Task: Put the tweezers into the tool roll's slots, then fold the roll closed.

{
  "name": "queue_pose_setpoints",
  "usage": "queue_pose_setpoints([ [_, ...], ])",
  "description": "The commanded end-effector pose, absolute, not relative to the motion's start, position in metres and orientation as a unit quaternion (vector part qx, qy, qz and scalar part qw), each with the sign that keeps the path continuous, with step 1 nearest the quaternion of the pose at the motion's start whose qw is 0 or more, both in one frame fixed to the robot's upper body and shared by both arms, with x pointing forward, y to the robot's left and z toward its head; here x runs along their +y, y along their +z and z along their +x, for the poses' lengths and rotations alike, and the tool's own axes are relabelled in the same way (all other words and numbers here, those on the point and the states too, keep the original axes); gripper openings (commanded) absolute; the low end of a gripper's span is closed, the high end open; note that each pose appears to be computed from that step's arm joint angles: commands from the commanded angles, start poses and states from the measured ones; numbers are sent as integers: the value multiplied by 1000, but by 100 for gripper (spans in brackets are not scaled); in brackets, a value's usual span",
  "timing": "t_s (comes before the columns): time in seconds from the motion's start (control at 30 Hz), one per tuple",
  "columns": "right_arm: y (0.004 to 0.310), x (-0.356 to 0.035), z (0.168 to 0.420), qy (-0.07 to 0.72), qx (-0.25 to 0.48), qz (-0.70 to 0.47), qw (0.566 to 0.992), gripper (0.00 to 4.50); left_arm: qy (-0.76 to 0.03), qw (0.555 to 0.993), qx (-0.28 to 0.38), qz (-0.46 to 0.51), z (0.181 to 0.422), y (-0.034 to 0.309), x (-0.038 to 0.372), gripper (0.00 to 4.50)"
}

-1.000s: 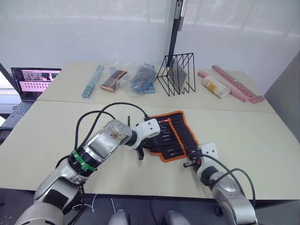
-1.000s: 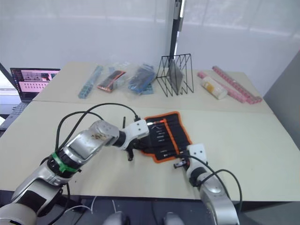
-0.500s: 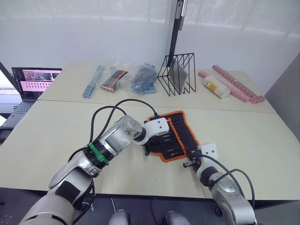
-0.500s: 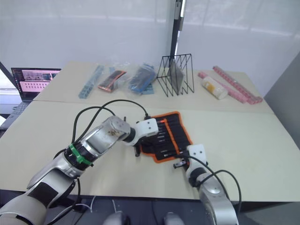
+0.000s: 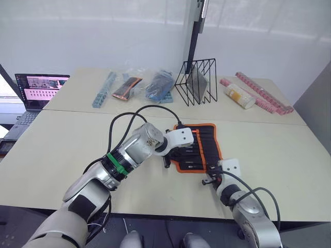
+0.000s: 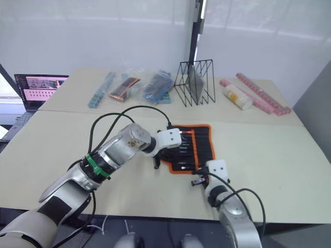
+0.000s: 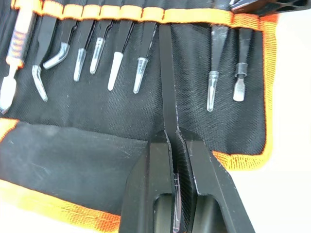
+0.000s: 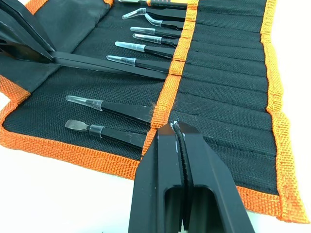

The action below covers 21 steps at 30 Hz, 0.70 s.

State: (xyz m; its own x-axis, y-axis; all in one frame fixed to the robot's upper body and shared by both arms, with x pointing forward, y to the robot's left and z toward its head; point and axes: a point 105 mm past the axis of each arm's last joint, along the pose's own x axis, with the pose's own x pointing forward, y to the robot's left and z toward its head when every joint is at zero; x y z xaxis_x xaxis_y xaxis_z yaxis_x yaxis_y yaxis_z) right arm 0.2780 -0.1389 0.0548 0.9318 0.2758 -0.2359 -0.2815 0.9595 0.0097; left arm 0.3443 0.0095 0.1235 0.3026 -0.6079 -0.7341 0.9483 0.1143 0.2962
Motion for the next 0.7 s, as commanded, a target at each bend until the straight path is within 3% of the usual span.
queue_pose_setpoints([
  [0.03,14,-130,264,158,202,-2,967,0,-563,697,197,399,339,131,4,3],
  [0.33,14,-132,263,156,204,-3,966,0,-559,693,192,412,347,129,3,3],
  [0.7,10,-135,259,146,227,-12,963,0,-579,681,144,424,364,119,-28,3],
])
